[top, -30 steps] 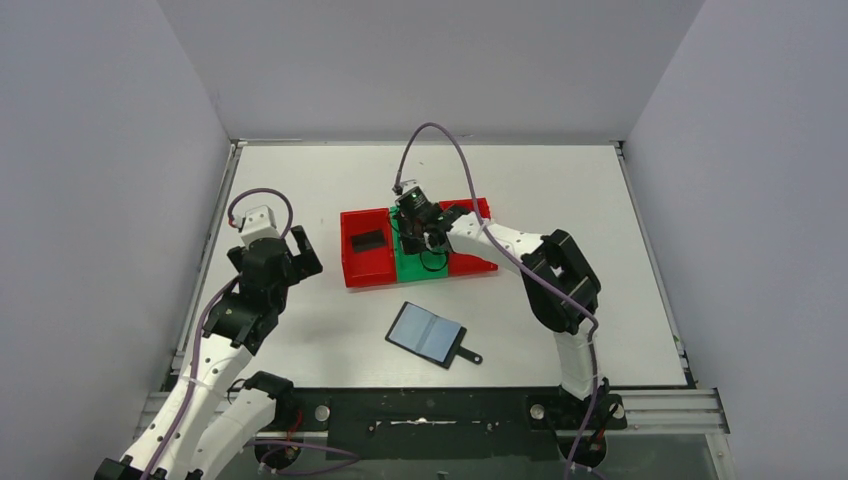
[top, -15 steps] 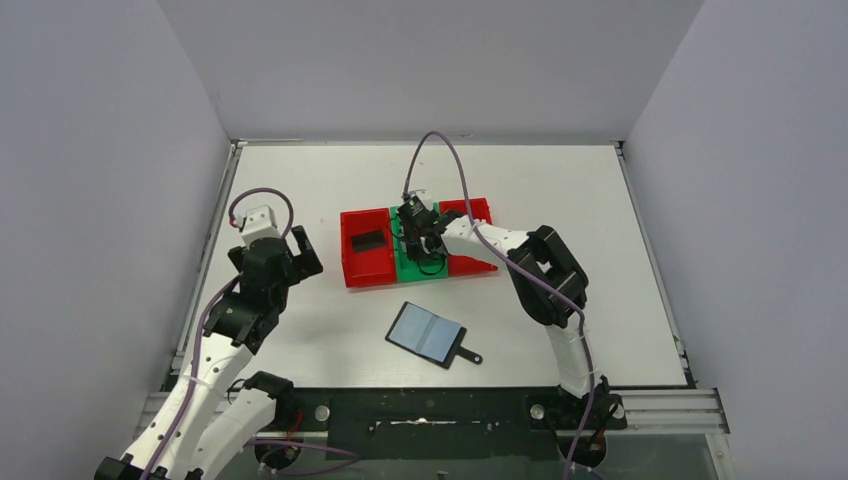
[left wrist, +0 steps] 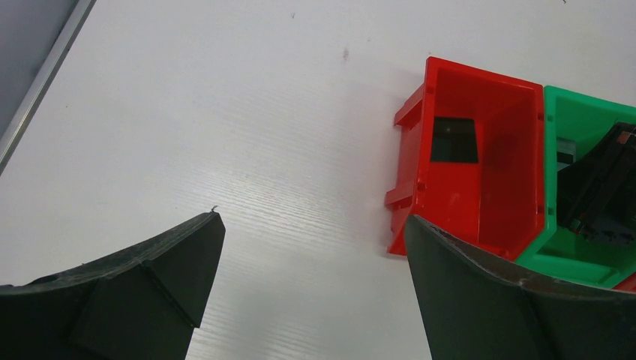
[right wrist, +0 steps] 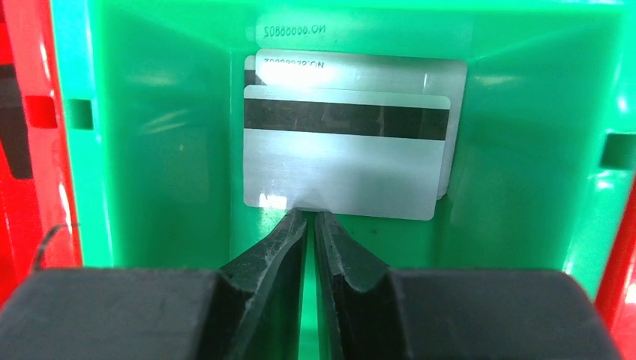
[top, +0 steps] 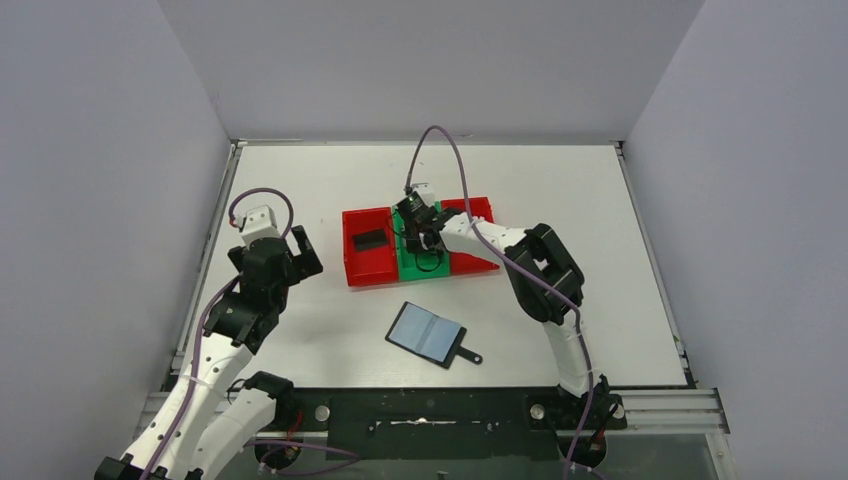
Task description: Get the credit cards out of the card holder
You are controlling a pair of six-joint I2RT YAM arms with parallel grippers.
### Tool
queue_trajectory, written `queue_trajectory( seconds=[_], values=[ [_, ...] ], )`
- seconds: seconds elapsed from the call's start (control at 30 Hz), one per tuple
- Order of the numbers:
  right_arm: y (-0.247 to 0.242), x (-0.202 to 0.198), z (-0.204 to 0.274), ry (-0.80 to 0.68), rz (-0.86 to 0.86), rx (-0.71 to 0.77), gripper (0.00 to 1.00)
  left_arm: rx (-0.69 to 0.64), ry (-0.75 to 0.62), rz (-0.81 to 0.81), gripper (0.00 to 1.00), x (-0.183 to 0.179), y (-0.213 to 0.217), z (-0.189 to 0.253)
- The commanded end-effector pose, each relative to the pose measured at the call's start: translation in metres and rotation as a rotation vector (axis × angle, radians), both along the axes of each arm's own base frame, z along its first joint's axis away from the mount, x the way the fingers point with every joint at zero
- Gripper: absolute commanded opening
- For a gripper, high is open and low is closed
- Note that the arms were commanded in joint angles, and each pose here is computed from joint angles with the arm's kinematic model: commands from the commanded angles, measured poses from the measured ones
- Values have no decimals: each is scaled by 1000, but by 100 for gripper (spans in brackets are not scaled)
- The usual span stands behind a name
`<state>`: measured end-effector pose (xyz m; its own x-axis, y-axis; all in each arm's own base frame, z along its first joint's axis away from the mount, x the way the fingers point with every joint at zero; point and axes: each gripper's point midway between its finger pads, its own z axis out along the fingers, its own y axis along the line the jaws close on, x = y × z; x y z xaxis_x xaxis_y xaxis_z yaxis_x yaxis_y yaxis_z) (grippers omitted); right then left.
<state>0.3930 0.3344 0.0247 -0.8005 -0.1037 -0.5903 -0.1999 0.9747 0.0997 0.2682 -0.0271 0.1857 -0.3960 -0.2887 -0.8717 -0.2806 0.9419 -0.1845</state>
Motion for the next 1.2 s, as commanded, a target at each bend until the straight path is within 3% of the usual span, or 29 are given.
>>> queue_trajectory(
  seconds=[0.0,0.47,0.77,0.93,1.17],
  values=[
    [-2,25,9,-73,-67,11,14,-14,-58,-6,93,7,-2,14],
    [3,39,18,-77,-86,64,18,-15,-56,-11,93,7,-3,13],
    [12,16,88,-164,-1,175,35,-15,-52,-16,93,8,-4,12],
    [-8,-4,126,-239,-70,115,45,-14,-54,-12,93,7,-3,13],
    [-3,-76,112,-198,-158,167,63,-15,-50,-12,93,8,-3,12]
  ],
)
